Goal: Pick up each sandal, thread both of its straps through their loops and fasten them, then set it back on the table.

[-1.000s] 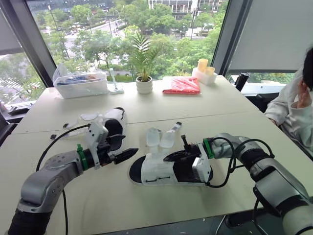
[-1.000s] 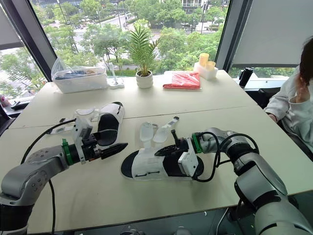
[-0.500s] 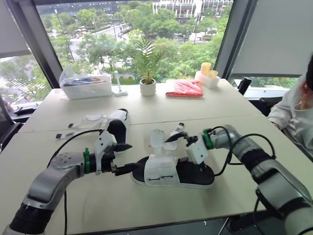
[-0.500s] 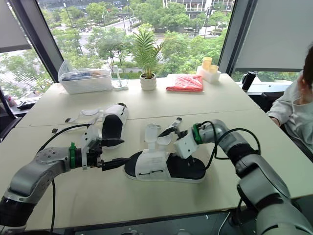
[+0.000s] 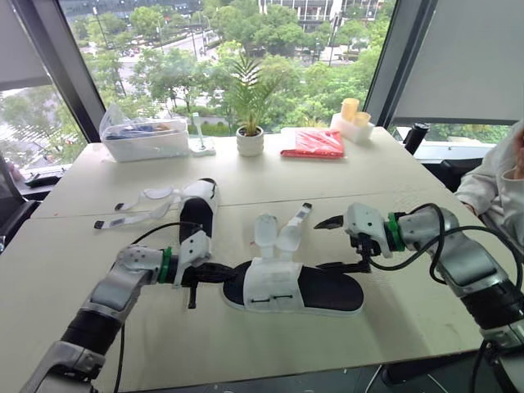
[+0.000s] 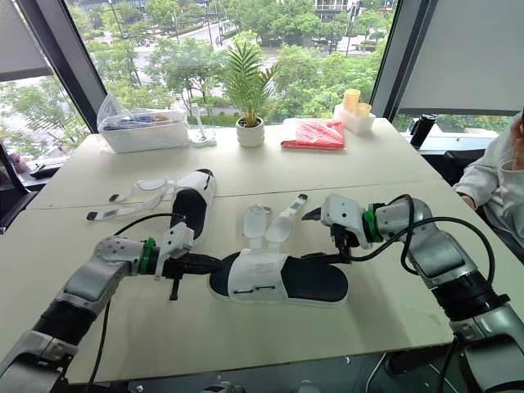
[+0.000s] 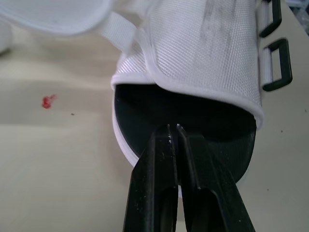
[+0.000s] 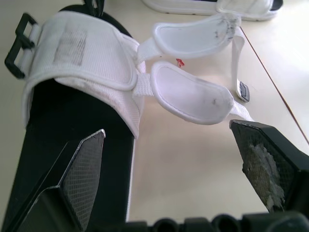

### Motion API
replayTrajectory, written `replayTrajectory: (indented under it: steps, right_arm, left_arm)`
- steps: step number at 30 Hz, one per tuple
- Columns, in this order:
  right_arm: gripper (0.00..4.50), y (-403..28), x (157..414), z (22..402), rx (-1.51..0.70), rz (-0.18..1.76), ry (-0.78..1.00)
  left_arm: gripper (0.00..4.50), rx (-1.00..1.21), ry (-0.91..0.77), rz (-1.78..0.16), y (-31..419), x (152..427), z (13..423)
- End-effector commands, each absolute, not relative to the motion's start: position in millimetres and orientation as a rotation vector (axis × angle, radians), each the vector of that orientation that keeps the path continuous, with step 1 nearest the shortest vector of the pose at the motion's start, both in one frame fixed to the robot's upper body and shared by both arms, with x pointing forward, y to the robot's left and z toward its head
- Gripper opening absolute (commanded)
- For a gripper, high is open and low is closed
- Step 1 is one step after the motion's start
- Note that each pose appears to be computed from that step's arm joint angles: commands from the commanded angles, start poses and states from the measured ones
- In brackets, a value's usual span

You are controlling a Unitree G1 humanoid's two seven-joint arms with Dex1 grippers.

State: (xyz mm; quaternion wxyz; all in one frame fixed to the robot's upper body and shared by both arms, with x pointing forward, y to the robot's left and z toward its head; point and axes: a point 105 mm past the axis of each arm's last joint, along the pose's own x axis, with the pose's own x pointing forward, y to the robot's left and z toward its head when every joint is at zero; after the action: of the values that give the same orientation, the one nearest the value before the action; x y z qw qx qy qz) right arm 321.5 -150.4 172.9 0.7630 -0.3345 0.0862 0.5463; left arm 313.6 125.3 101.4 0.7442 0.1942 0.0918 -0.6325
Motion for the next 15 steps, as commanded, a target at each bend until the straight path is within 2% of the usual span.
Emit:
replayTrajectory:
  steps: [1, 8, 15]
  right_arm:
    - [4.50, -150.7, 319.8, 189.4, -0.566, 1.123, 0.193]
    - [4.50, -157.8, 318.5, 177.0, -0.143, 1.001, 0.343]
    - [4.50, -151.9, 325.2, 155.6, 0.117, 0.901, 0.512]
  left_arm:
    - [0.03, 0.445, 0.191, -1.433, 118.6, 315.7, 101.1]
    - [0.03, 0.433, 0.160, -1.504, 91.2, 316.6, 99.4]
    - [0.03, 0.454, 0.161, -1.551, 77.6, 312.4, 93.6]
